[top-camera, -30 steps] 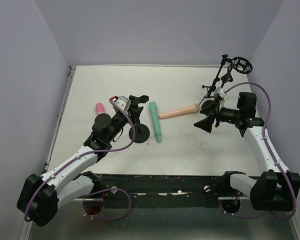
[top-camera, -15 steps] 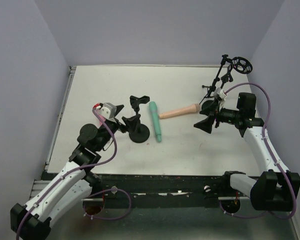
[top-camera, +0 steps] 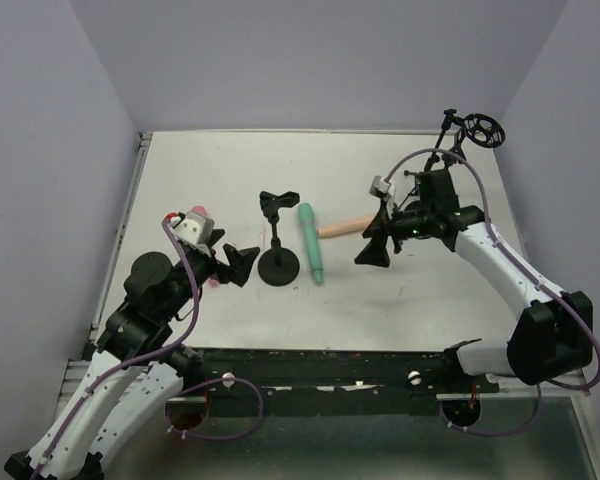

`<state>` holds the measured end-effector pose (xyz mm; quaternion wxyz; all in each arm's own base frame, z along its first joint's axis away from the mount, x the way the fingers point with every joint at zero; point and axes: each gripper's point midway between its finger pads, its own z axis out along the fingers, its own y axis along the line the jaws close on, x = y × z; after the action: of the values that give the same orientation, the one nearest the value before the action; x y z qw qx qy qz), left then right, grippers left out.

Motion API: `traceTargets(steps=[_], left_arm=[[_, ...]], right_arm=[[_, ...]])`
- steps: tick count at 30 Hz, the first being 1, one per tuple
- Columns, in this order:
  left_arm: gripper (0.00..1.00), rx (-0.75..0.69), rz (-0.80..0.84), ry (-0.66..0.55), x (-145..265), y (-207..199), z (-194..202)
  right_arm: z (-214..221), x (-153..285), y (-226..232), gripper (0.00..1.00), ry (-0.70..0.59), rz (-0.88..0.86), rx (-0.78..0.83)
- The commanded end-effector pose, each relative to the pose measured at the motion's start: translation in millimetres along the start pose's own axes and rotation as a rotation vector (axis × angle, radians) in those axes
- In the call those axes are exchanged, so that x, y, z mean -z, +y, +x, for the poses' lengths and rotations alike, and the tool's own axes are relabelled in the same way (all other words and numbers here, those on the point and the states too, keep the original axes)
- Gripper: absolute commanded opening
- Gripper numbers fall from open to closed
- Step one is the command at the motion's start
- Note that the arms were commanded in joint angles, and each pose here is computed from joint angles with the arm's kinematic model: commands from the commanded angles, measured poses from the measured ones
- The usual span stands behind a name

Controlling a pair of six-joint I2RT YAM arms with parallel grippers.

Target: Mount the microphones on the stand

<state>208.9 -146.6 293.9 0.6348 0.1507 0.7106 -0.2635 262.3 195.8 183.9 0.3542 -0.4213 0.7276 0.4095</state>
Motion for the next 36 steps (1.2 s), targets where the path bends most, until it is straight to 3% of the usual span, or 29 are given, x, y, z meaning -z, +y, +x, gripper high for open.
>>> traceTargets(steps=[1, 6, 11, 16, 19, 22, 29, 36], left_arm=[[0.98, -0.044, -0.135, 0.124, 14.3, 28.0, 32.2], [0.98, -0.029, -0.213, 0.107, 11.2, 45.6, 54.5], [0.98, -0.046, -0.266, 0.102, 15.0, 55.6, 54.7], [0.98, -0.058, -0.297, 0.079, 19.0, 61.4, 51.9], [0.98, -0.059, -0.298, 0.065, 20.5, 61.4, 49.3], [0.98, -0.059, -0.296, 0.061, 21.4, 61.0, 48.5], [0.98, -0.058, -0.289, 0.047, 23.1, 59.5, 45.9], [0.98, -0.058, -0.279, 0.039, 23.7, 57.6, 43.6]], right_arm=[[9.1, -41.0, 4.4, 1.0, 0.164, 0.08, -0.04], [9.3, -93.0, 0.8, 1.0, 0.198, 0.157, -0.179], [16.3, -125.9, -37.5, 1.0, 0.156, 0.426, -0.408], [25.7, -146.9, -47.9, 0.97, 0.131, 0.467, -0.43], [35.6, -156.6, -58.5, 0.92, 0.158, 0.506, -0.44], [44.6, -164.6, -68.6, 0.81, 0.183, 0.55, -0.448], [57.9, -174.1, -78.9, 0.75, 0.224, 0.625, -0.428], [76.9, -175.8, -84.4, 0.63, 0.275, 0.694, -0.404]])
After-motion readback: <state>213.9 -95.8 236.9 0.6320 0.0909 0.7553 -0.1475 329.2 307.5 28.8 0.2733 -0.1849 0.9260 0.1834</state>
